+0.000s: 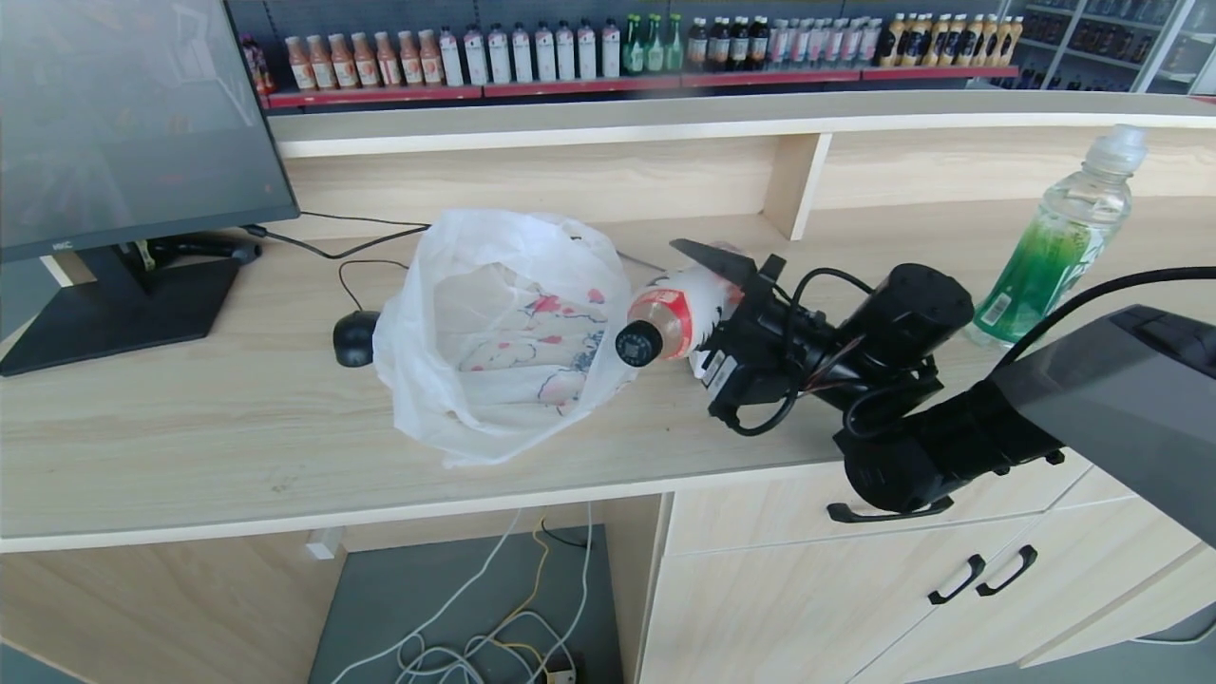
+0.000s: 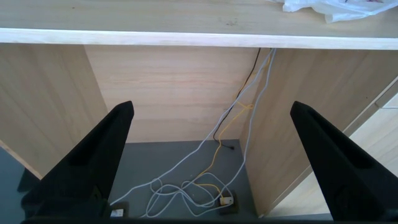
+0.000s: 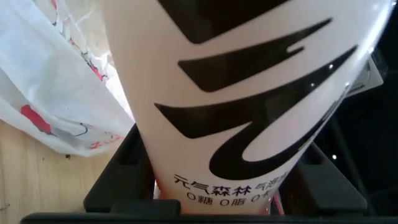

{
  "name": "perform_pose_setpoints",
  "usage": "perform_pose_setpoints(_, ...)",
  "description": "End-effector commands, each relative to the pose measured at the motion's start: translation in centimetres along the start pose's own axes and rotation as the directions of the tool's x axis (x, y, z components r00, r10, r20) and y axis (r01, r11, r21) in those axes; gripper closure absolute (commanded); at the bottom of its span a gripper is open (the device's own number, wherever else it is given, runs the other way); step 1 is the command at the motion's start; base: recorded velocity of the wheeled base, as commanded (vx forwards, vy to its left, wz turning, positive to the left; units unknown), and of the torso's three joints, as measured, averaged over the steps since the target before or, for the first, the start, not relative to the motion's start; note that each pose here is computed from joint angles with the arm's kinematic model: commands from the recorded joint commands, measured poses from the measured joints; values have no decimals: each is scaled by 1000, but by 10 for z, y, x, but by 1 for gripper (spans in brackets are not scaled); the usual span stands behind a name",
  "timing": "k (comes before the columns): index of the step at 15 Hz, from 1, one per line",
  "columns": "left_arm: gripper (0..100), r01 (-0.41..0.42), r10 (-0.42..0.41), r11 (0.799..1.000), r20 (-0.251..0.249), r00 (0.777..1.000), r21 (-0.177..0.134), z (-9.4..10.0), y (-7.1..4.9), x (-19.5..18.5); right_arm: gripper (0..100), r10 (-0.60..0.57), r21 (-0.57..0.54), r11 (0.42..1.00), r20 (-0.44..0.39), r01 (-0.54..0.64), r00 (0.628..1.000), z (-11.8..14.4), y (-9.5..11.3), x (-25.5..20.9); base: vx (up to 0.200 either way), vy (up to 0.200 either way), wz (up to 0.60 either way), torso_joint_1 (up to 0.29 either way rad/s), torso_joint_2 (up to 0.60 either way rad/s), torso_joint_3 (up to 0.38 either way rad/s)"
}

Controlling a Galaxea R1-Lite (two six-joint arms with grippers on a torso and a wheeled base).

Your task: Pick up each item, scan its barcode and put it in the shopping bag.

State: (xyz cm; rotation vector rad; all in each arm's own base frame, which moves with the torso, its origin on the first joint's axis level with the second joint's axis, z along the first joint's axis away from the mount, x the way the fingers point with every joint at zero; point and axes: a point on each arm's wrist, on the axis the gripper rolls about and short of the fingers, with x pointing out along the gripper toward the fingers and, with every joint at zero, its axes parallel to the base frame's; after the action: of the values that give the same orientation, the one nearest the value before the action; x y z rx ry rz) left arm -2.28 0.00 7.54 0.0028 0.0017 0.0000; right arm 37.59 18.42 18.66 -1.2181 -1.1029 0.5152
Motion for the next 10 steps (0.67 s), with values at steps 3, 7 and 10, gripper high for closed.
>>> perform_pose_setpoints(3, 0, 0, 0, 1000, 0, 1000, 0, 0, 0, 0, 100, -70, 4, 998, 18, 70, 997, 15, -33, 4, 0, 0, 0, 0, 0, 0)
perform_pose_setpoints(7, 0, 0, 0, 1000, 0, 1000, 0, 0, 0, 0, 100, -146, 169, 973, -66, 155, 987, 35, -42, 2, 0, 0, 0, 0, 0, 0)
perform_pose_setpoints(10, 0, 0, 0, 1000, -1, 1000, 0, 0, 0, 0, 100, -145, 260, 950, -130, 174, 981, 40, -46, -6, 0, 0, 0, 0, 0, 0)
